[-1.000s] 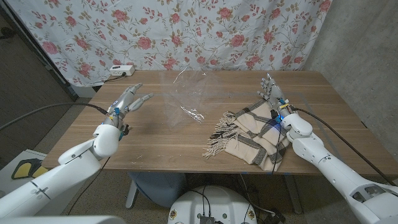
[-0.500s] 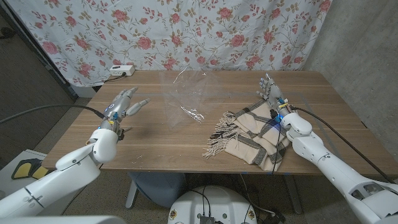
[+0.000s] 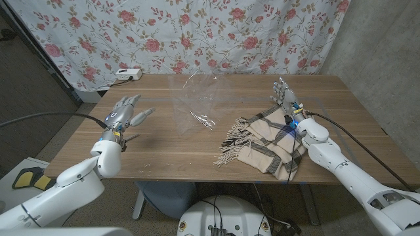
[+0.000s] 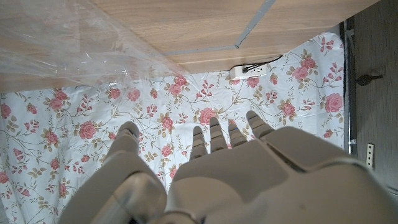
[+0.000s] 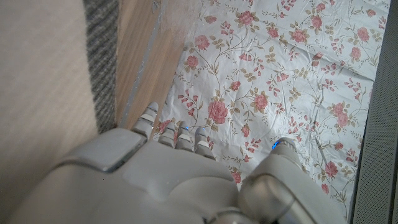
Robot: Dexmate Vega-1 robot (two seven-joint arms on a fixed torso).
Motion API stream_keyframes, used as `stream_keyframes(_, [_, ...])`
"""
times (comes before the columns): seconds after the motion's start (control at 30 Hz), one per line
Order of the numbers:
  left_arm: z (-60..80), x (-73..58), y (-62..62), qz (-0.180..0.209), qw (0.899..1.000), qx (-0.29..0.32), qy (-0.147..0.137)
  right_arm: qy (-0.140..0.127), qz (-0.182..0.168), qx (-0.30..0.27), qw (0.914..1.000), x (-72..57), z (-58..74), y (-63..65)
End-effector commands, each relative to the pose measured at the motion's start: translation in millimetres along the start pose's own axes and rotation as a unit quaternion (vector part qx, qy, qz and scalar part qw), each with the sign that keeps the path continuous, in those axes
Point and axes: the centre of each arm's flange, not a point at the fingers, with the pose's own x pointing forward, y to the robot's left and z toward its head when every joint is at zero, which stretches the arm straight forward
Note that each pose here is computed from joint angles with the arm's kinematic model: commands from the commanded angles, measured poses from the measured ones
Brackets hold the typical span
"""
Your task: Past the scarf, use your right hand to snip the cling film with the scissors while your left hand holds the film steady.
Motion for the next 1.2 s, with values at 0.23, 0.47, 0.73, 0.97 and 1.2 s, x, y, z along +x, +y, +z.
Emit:
stream_keyframes(0.23, [-10.9, -19.1, -8.2, 0.032, 0.999, 0.039, 0.01, 0.005, 0.002, 0.0, 1.0, -1.5, 0.7, -0.3])
stream_keyframes(0.47, [-16.4, -20.7, -4.4, 0.03, 0.998, 0.048, 0.02, 0.004, 0.004, -0.001, 1.0, -1.4, 0.5, 0.5])
stream_keyframes(0.73, [-22.5, -21.3, -1.8, 0.028, 0.998, 0.052, 0.028, 0.006, 0.007, -0.001, 1.0, -1.2, -0.3, 3.6])
stream_keyframes(0.97, [-28.1, -21.8, -2.9, 0.022, 0.997, 0.057, 0.035, 0.006, 0.006, -0.003, 1.0, -0.7, 1.1, 4.3])
stream_keyframes(1.2, [-33.6, -20.8, -3.9, 0.018, 0.997, 0.059, 0.043, 0.007, 0.005, -0.003, 1.0, -0.8, 1.0, 4.3])
